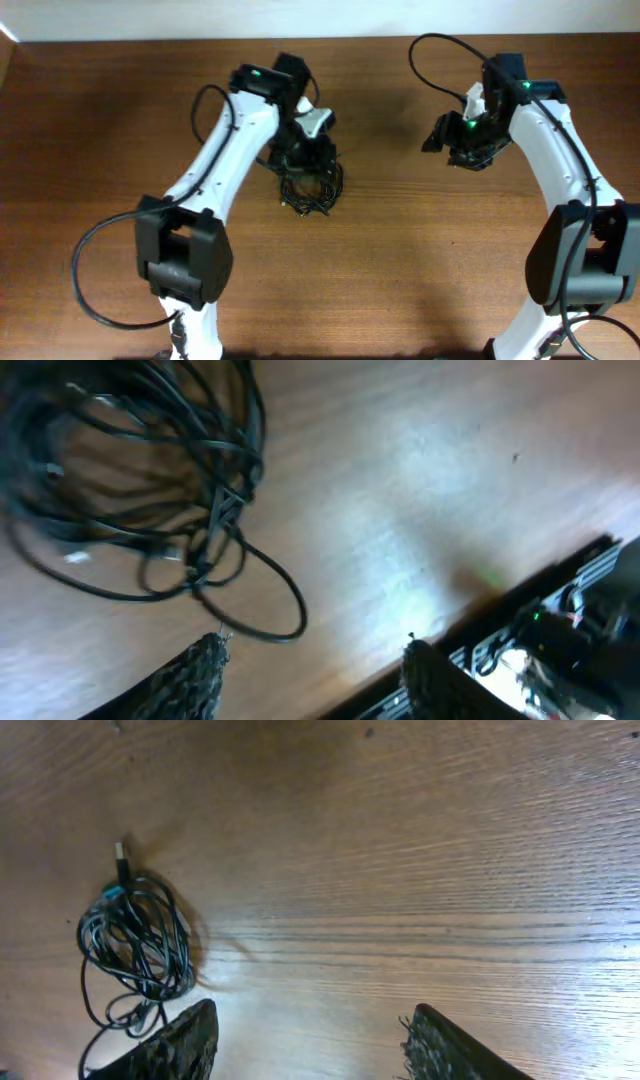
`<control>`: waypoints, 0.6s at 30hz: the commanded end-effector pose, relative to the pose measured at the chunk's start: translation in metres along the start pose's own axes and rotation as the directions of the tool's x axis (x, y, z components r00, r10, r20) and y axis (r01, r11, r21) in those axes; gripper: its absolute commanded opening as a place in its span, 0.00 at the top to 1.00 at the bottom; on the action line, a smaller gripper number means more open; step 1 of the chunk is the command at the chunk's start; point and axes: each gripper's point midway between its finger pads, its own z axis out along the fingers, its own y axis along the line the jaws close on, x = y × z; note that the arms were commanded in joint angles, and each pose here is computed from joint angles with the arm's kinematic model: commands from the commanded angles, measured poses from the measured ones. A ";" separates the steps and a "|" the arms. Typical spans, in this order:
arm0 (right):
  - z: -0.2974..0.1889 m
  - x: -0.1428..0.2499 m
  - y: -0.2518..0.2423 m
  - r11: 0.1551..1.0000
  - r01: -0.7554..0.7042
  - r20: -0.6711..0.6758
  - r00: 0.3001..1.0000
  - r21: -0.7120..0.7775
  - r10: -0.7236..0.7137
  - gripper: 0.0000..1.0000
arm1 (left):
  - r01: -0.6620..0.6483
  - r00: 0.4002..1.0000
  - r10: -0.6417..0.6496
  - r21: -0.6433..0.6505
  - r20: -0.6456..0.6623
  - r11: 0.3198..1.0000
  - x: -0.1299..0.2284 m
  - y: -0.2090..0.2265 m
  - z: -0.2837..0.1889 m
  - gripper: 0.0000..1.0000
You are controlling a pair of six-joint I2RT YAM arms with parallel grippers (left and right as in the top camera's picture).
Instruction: Untangle cables
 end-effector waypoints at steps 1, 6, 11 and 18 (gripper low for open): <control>-0.003 -0.002 0.003 0.999 0.044 0.005 0.999 -0.008 -0.044 0.38 | 0.075 0.992 -0.075 -0.010 -0.100 0.997 0.019 0.012 0.039 0.36; -0.003 -0.002 0.003 0.999 0.047 0.005 0.999 -0.007 -0.047 0.38 | 0.092 0.985 -0.094 -0.021 -0.142 0.996 0.034 0.027 0.067 0.33; -0.003 -0.002 0.003 0.999 0.047 0.006 0.999 -0.008 -0.047 0.38 | 0.044 0.995 -0.049 -0.061 -0.084 0.997 0.020 0.031 0.076 0.47; 0.001 0.001 0.007 0.998 0.067 -0.002 0.998 -0.008 -0.067 0.38 | -0.026 0.998 0.029 -0.044 0.061 0.999 -0.017 0.024 0.077 1.00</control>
